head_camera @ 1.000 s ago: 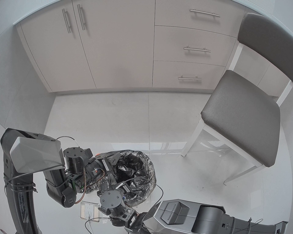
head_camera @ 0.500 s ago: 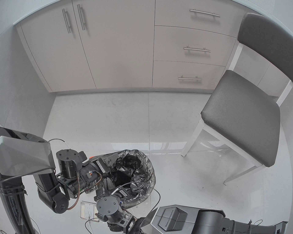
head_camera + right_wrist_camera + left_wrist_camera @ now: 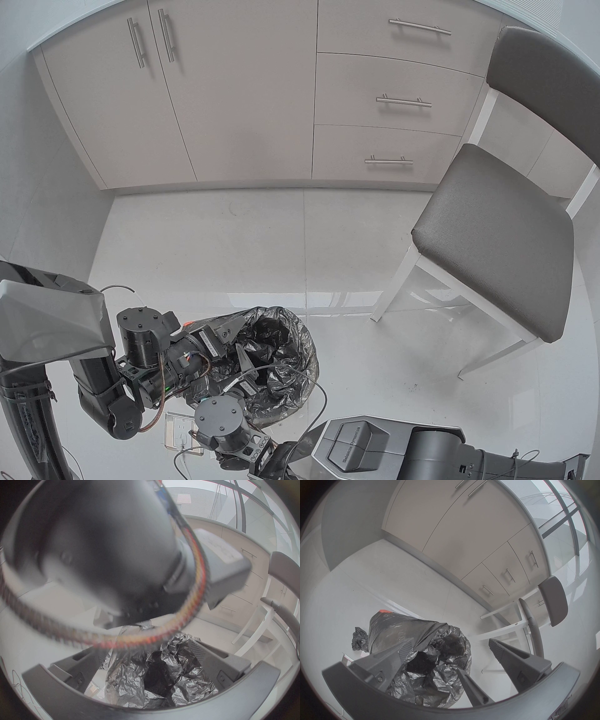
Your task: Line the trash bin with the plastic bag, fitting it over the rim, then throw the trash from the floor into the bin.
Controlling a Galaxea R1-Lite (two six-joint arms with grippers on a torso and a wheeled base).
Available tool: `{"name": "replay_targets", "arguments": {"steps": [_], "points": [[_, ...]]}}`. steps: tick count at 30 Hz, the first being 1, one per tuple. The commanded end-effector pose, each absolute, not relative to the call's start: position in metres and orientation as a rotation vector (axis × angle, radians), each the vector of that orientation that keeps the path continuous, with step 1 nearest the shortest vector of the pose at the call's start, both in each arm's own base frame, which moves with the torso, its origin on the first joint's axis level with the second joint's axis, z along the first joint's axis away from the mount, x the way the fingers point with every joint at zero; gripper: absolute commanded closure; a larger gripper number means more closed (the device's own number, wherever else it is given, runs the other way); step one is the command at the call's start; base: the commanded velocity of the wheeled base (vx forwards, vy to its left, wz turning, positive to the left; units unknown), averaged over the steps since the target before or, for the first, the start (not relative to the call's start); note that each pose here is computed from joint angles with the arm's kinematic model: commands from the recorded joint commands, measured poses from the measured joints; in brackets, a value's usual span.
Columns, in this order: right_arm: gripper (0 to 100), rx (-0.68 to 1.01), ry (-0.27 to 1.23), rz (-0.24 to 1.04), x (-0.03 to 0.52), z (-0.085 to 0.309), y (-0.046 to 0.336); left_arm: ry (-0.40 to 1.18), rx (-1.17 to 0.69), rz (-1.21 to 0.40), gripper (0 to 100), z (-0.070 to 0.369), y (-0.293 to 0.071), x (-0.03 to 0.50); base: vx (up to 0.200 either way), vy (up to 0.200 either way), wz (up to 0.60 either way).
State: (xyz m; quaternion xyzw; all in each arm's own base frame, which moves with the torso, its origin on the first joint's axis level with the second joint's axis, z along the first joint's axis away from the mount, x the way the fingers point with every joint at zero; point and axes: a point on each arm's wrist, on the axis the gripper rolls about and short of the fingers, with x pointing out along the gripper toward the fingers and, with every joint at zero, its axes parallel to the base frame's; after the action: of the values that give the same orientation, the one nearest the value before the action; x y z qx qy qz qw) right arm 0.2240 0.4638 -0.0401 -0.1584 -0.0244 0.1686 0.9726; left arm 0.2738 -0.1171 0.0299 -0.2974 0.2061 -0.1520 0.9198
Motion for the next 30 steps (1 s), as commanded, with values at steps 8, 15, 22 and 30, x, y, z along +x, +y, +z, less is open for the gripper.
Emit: {"name": "replay_targets", "arguments": {"steps": [8, 15, 22, 30], "points": [[0, -0.293, -0.086, 0.255, 0.267, -0.037, 0.459, 0.45, -0.596, -0.359, 0, 0.028, -0.131, 0.265, 0.0, 0.0, 0.0], [0, -0.258, -0.124, 0.225, 0.282, -0.03, 0.462, 0.462, -0.593, -0.366, 0, 0.026, -0.134, 0.263, 0.0, 0.0, 0.0], [0, -0.251, -0.13, 0.225, 0.281, -0.03, 0.463, 0.455, -0.595, -0.36, 0, 0.027, -0.132, 0.265, 0.0, 0.0, 0.0], [0, -0.242, -0.134, 0.22, 0.281, -0.03, 0.463, 0.451, -0.597, -0.352, 0, 0.027, -0.129, 0.267, 0.0, 0.0, 0.0]]}}
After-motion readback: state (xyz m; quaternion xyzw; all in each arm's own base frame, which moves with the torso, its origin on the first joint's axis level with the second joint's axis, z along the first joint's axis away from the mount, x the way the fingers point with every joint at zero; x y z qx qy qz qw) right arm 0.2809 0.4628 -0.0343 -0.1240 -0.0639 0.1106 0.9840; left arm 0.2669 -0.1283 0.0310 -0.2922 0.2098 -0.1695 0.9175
